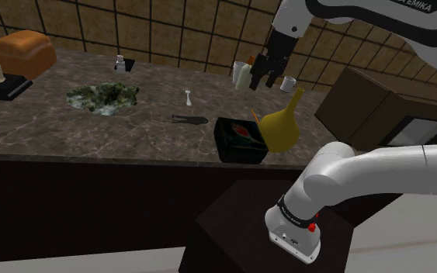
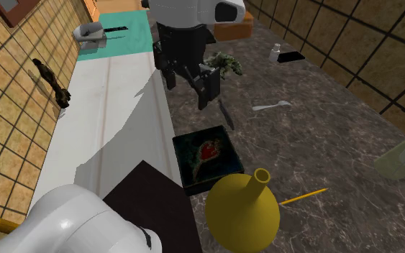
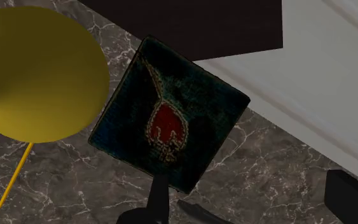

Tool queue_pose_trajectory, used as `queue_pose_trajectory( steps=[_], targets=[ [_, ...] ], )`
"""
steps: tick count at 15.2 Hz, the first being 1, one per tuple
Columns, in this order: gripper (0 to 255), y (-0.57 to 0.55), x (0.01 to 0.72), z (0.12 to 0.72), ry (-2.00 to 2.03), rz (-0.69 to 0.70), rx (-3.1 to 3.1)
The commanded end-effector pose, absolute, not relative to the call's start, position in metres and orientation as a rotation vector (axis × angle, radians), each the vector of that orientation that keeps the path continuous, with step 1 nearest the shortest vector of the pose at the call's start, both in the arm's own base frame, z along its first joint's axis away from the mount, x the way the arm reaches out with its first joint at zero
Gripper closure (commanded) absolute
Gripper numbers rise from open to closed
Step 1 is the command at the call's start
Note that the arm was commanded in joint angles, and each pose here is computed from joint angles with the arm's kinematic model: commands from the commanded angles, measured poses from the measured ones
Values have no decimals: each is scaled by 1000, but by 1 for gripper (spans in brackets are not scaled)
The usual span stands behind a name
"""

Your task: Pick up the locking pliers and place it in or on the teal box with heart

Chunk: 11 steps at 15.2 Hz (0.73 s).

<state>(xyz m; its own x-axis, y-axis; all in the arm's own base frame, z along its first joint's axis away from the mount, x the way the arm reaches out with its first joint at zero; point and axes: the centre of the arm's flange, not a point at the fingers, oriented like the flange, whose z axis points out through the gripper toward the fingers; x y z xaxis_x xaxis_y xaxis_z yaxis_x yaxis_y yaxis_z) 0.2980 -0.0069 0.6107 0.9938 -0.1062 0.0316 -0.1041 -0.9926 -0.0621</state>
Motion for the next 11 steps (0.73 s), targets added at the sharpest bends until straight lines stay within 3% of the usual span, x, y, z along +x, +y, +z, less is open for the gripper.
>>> queue_pose_trajectory(
  steps=[1,11],
  targets=[
    [0,-7,298,611,162,-54,-3076],
    [0,-34,399,523,-379,-5,-3063]
  ],
)
